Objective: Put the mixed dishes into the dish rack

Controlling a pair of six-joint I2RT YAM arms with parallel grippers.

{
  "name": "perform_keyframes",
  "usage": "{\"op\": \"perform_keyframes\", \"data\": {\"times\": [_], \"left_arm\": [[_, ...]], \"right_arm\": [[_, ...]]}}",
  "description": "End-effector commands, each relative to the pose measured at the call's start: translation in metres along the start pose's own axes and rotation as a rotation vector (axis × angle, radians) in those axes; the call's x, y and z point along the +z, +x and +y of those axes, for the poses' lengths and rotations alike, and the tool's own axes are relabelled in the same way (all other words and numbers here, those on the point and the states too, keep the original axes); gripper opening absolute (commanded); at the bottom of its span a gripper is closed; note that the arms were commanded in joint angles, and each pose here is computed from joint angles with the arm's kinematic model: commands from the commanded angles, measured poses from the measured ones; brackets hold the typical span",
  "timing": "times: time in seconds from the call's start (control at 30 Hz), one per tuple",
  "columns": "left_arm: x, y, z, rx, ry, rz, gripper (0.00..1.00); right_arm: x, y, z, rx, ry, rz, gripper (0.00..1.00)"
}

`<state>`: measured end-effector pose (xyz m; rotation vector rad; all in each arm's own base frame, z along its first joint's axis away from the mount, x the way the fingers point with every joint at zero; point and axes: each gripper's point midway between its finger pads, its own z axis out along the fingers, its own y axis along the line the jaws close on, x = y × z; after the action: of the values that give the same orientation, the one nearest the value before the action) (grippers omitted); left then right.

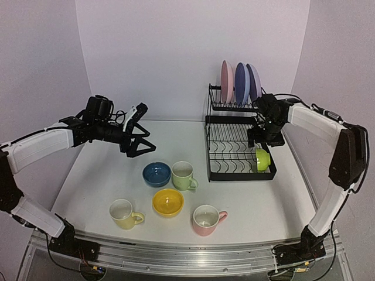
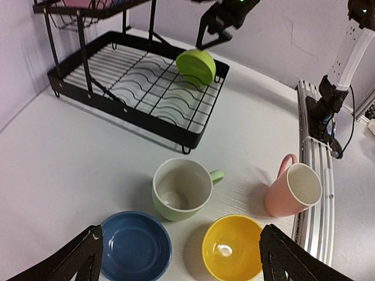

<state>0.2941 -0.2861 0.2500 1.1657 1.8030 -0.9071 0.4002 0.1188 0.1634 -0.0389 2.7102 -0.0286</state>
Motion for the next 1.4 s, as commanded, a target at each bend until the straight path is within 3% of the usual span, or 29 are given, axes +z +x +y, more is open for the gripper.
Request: {"op": "perform_keyframes", "data": {"times": [0.0, 0.07, 0.17, 0.4, 0.5, 0.7, 1.0, 1.23, 1.37], "left_arm": [[0.001, 0.048, 0.006, -0.085, 0.045, 0.237, 0.90], [-0.004, 0.072, 0.000, -0.075, 0.091, 0.337, 0.90], [-0.002, 0.106, 0.026, -0.097, -0.037, 0.455, 0.90], [0.038, 0.116, 0.094, -0.314, -0.252, 0.448, 0.91], [0.053, 0.139, 0.116, -0.386, -0.319, 0.509, 0.87], [0.070, 0.169, 0.123, -0.443, -0.330, 0.568, 0.81], [0.083, 0.190, 0.132, -0.507, -0.351, 0.614, 0.50], [0.079, 0.192, 0.133, -0.531, -0.371, 0.616, 0.01], [0.067, 0.173, 0.145, -0.520, -0.410, 0.569, 0.00]], "right_arm": [[-0.049, -0.010, 0.016, 0.038, -0.145, -0.074, 0.98], [-0.060, -0.008, 0.021, 0.050, -0.179, -0.086, 0.98], [-0.071, 0.001, 0.025, 0.078, -0.212, -0.089, 0.98], [-0.087, 0.016, 0.044, 0.119, -0.292, -0.079, 0.98], [-0.096, 0.018, 0.048, 0.134, -0.311, -0.089, 0.97], [-0.106, 0.023, 0.046, 0.153, -0.322, -0.109, 0.97], [-0.113, 0.022, 0.049, 0.203, -0.345, -0.117, 0.95], [-0.114, 0.019, 0.054, 0.220, -0.359, -0.121, 0.94], [-0.116, 0.016, 0.060, 0.222, -0.369, -0.123, 0.94]]}}
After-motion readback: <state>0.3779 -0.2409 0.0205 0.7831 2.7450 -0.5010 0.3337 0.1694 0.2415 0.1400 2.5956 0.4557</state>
